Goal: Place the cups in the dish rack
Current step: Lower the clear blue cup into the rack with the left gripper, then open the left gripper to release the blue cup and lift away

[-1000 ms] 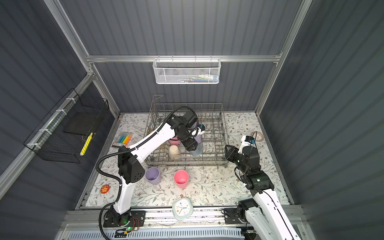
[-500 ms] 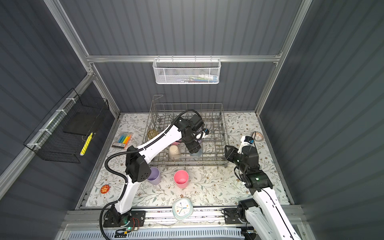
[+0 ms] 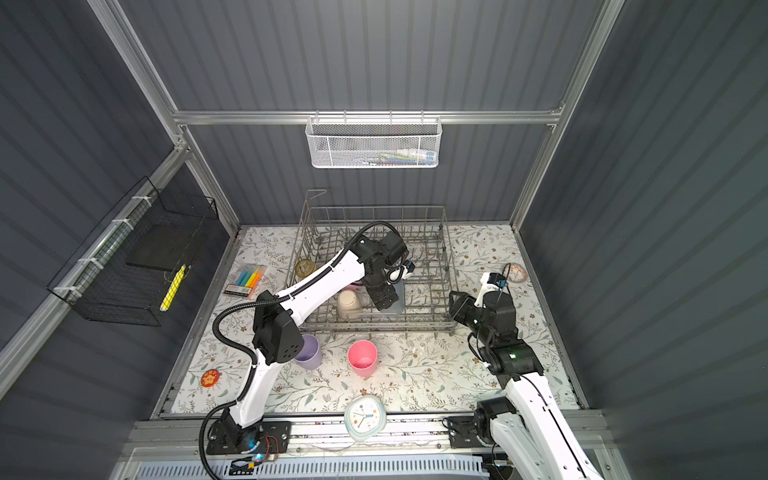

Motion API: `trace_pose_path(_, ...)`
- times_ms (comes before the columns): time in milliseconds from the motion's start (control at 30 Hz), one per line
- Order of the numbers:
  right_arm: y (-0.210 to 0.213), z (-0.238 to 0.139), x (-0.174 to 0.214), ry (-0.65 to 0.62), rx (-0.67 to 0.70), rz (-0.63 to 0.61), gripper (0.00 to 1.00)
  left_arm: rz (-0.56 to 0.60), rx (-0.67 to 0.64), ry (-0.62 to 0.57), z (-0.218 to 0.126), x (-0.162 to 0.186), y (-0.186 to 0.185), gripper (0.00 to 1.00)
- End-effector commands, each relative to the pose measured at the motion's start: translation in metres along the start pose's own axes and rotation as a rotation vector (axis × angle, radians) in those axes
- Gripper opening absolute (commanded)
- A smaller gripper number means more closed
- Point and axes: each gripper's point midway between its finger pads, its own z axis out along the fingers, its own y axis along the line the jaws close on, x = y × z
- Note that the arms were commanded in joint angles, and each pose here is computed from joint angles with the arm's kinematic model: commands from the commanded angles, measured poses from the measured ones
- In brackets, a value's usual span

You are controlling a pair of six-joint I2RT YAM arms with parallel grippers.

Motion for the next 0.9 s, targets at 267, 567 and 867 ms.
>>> trace_pose_path(267,0.000,0.001,0.001,-0.003,-0.012,0.012,0.43,-0.016,-0.081,-0.103,-0.061,0.000,0.010,0.90)
trace_pose_path(567,0.007,-0.009,-0.007,-0.035,-0.038,-0.009,0.43,-0.070,-0.194,-0.196,-0.107,0.004,0.028,0.90)
trace_pose_path(867,0.027,-0.020,-0.010,0.003,-0.091,-0.078,0.41,-0.187,-0.181,-0.415,-0.174,0.012,0.020,0.86)
